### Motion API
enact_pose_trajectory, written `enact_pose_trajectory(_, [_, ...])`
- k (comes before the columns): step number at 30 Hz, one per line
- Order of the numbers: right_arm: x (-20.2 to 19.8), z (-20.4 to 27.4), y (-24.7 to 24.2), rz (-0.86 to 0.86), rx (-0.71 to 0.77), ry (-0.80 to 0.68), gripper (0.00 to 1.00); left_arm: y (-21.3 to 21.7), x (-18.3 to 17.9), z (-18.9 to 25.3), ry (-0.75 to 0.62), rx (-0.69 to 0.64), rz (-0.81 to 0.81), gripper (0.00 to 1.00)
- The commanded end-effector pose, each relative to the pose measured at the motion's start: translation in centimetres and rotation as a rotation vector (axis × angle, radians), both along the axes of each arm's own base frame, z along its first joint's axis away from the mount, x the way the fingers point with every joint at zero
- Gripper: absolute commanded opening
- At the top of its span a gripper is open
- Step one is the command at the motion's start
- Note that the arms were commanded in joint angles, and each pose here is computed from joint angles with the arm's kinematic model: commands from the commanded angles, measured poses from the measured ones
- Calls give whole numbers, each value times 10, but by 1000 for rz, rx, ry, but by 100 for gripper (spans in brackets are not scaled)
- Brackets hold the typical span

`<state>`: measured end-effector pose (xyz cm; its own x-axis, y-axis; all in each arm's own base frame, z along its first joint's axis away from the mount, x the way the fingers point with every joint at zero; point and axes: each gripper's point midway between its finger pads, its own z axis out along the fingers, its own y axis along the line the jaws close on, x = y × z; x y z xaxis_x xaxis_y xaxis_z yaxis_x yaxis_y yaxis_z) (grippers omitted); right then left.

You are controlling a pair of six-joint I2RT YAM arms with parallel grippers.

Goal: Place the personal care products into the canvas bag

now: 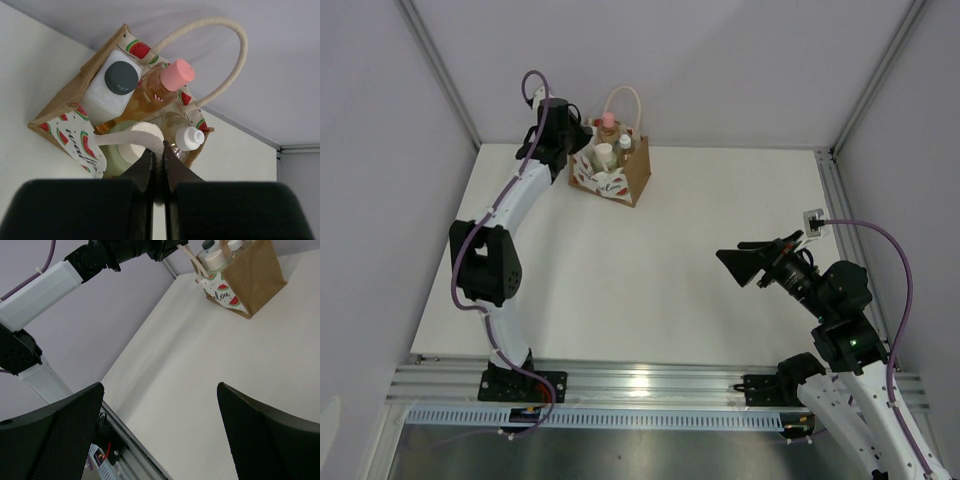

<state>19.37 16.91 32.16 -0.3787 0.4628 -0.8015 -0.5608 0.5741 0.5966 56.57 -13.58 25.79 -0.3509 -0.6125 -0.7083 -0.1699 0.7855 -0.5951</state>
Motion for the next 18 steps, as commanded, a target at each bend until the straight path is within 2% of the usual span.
enact_pose_trajectory(1, [-1, 8, 1, 9, 4, -28, 99, -6, 9, 109, -352, -9, -16, 1])
enact_pose_trajectory(5, [-4, 8, 3, 23, 11, -28, 100, -7, 10, 129, -389, 17, -26, 1])
enact_pose_trajectory(11, [-2, 7, 2, 11, 6, -26, 99, -13, 28, 127, -407, 23, -39, 1])
enact_pose_trajectory(13, [-1, 6, 2, 11, 2, -24, 99, -14, 26, 132, -433, 13, -45, 1])
enact_pose_trajectory(14, [0, 5, 2, 11, 1, -21, 99, -13, 25, 145, -489, -3, -38, 1])
enact_pose_trajectory(15, [0, 4, 3, 11, 2, -19, 100, -13, 23, 134, -479, -3, -33, 1])
enact_pose_trajectory(18, [-1, 5, 5, 24, 10, -17, 99, -12, 27, 148, -501, -31, -9, 1])
